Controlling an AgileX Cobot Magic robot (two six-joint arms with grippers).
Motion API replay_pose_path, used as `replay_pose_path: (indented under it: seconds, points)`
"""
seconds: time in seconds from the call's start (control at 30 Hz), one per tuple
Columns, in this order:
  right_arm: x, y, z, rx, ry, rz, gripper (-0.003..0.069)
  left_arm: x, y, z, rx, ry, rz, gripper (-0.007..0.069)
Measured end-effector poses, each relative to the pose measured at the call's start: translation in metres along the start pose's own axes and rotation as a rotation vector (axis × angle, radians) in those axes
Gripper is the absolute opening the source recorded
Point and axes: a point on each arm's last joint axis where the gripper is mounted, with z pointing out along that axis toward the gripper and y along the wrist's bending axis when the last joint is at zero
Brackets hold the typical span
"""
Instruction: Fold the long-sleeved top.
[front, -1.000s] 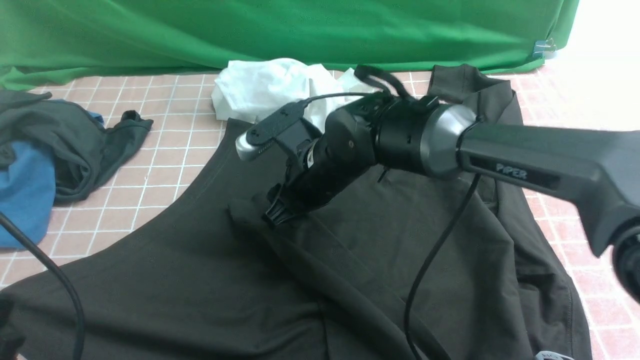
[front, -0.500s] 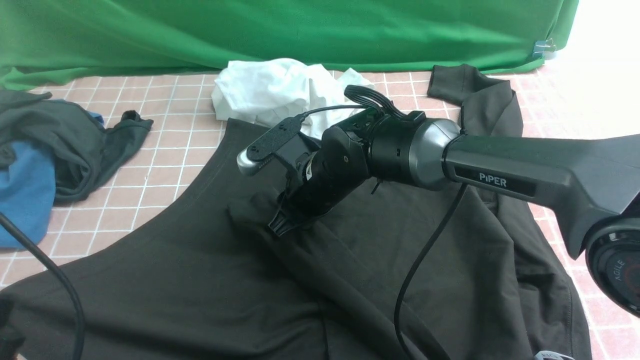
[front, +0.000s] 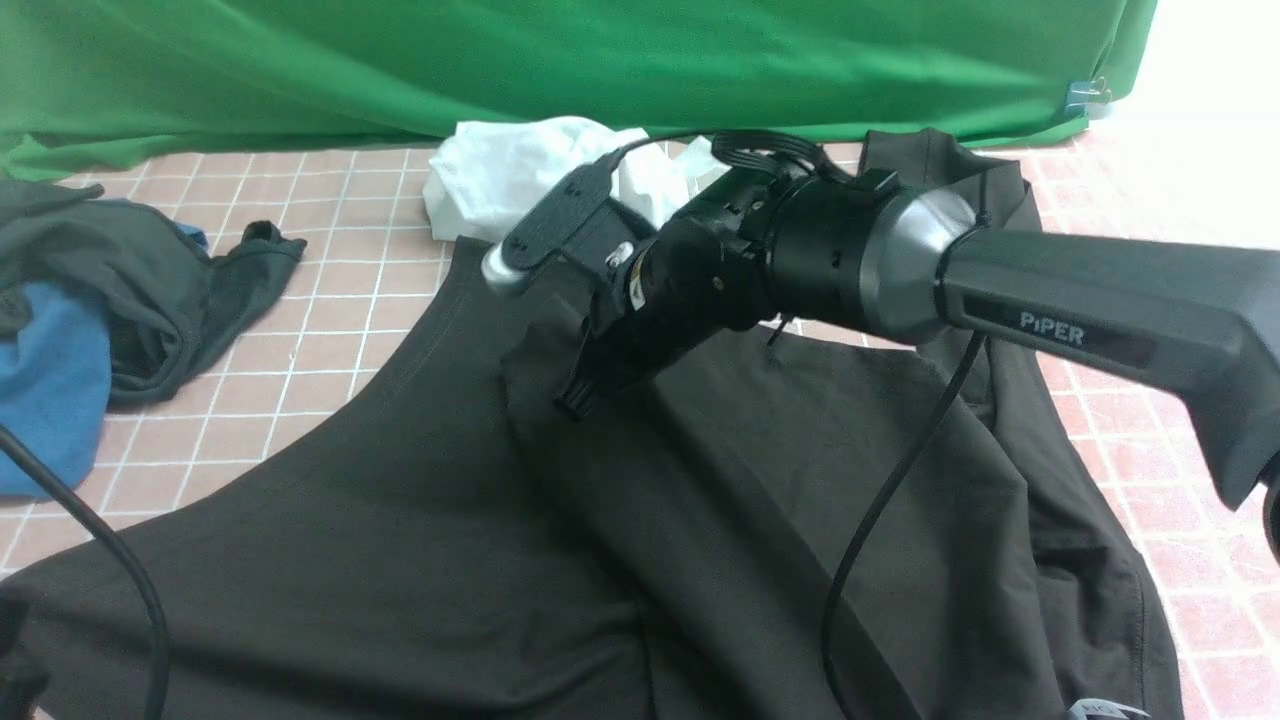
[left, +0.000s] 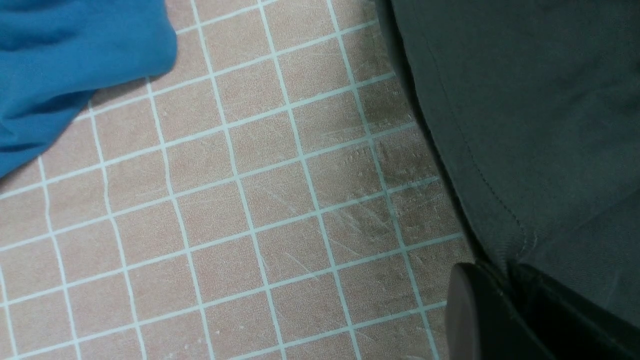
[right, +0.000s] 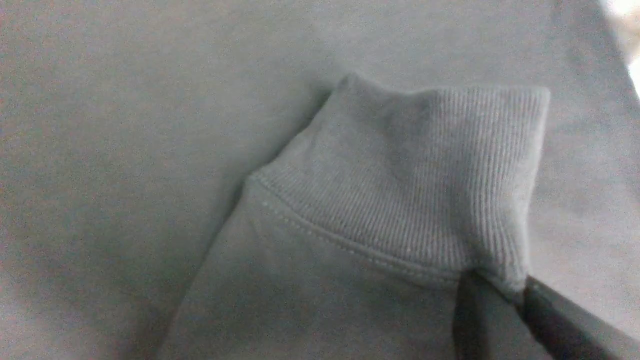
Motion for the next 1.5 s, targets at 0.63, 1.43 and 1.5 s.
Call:
replay_pose_path:
  seconds: [0.63, 1.43, 1.5]
  points:
    - [0.008, -0.023, -0.003, 0.034, 0.048, 0.076, 0.0492, 0.000, 0.000, 0.000, 0.001, 0.002, 0.000, 0.0035]
    - [0.115, 0.155, -0.079, -0.239, 0.475, 0.078, 0.0482, 0.000, 0.000, 0.000, 0.001, 0.000, 0.001, 0.0035]
    - [0.120, 0.156, -0.075, -0.240, 0.479, 0.082, 0.0482, 0.000, 0.000, 0.000, 0.003, -0.001, 0.001, 0.0035]
